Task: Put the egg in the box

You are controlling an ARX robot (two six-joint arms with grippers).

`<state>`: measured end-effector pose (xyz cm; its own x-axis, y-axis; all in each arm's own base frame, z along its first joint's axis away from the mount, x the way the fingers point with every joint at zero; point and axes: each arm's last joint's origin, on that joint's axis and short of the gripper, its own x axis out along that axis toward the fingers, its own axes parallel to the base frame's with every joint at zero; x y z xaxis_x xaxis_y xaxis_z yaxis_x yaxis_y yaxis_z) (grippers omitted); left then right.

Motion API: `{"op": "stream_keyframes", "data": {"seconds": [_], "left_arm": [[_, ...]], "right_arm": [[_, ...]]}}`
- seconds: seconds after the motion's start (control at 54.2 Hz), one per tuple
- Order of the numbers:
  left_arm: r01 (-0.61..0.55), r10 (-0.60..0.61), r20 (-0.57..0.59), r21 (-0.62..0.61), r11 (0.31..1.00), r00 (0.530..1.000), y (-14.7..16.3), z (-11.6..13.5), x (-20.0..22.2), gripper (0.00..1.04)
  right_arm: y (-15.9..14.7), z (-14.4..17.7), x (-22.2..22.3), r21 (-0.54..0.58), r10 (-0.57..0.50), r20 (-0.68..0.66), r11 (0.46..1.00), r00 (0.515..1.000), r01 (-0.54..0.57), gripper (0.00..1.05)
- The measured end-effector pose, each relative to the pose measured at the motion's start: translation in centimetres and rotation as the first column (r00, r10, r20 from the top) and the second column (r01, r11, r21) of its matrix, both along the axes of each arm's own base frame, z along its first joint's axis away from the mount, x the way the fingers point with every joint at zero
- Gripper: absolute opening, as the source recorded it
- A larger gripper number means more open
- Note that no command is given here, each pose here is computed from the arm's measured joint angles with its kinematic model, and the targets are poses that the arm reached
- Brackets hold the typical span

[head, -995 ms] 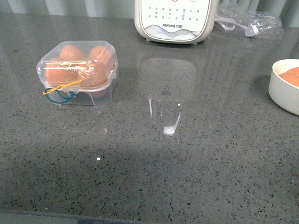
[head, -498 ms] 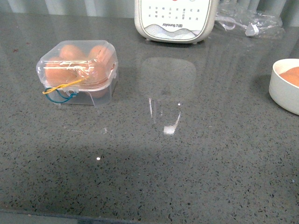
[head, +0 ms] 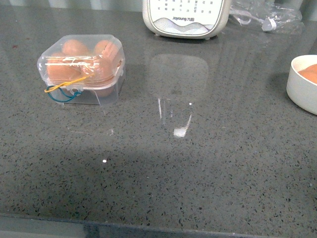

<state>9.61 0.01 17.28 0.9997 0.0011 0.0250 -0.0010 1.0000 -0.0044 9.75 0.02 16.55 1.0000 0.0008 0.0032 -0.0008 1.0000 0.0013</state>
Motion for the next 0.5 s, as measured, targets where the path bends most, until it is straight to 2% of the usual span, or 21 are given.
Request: {"op": "stream_keyframes", "data": {"seconds": [0.498], "left_arm": [[0.000,0.000,0.000,0.000,1.000,1.000,0.00,0.00,0.00,0.98]], "right_arm": [[0.00,0.00,0.00,0.000,0.000,0.000,1.000,1.000,0.000,0.98]]}}
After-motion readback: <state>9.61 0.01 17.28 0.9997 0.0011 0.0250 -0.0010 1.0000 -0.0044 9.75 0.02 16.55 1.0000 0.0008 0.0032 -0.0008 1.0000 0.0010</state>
